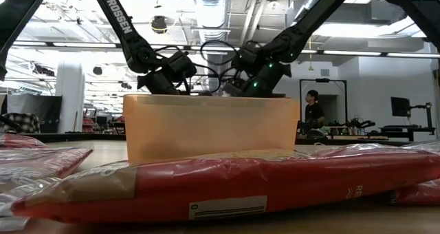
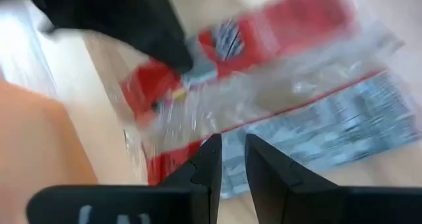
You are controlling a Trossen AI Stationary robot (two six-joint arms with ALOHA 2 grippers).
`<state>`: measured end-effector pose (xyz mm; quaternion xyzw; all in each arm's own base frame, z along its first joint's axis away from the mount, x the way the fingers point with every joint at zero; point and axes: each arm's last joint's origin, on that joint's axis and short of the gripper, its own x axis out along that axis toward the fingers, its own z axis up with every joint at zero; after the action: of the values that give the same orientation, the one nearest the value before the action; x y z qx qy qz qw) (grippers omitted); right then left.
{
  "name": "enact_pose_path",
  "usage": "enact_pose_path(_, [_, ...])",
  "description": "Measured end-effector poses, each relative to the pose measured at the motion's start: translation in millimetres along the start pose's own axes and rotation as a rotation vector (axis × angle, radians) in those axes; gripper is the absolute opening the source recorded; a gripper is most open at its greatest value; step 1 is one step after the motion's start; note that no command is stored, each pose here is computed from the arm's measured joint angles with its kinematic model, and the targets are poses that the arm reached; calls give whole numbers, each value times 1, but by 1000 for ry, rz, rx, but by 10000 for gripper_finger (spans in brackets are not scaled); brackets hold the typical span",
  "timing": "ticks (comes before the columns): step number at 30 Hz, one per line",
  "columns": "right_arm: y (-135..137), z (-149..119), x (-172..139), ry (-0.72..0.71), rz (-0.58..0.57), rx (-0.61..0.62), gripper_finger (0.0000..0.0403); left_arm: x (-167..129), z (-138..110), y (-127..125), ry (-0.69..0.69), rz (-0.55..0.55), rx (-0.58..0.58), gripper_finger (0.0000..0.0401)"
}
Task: Sort popcorn bags into baskets
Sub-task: Put the red popcorn bag into the orange bin
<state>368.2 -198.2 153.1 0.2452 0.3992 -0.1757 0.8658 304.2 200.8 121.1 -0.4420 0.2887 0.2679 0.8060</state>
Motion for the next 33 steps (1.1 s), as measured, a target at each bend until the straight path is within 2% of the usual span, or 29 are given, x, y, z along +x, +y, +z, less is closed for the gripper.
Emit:
enact_pose_path(3, [-2,9,-18,-42,-3,2,93,0,1,1,-8,6,-3,9])
enact_pose_path(9, [-2,23,-75,-90,-23,-28,93,-3,9,-5,16,-62,-36,1])
enact_pose_path(18, [-2,22,-165,-143,-137,-64,93,-27,43,-39,-90,-172,1,1])
enact_pose_path(26, [3,12,-222,-197,-223,-55,93,-60,62,-77,-134,-275,89,1])
enact_pose_path(30, [4,5,-227,-202,-227,-45,93,-67,62,-83,-143,-148,137,0])
enact_pose_path(33, [-4,-5,-209,-127,-241,10,93,-69,63,-76,-162,-3,151,6])
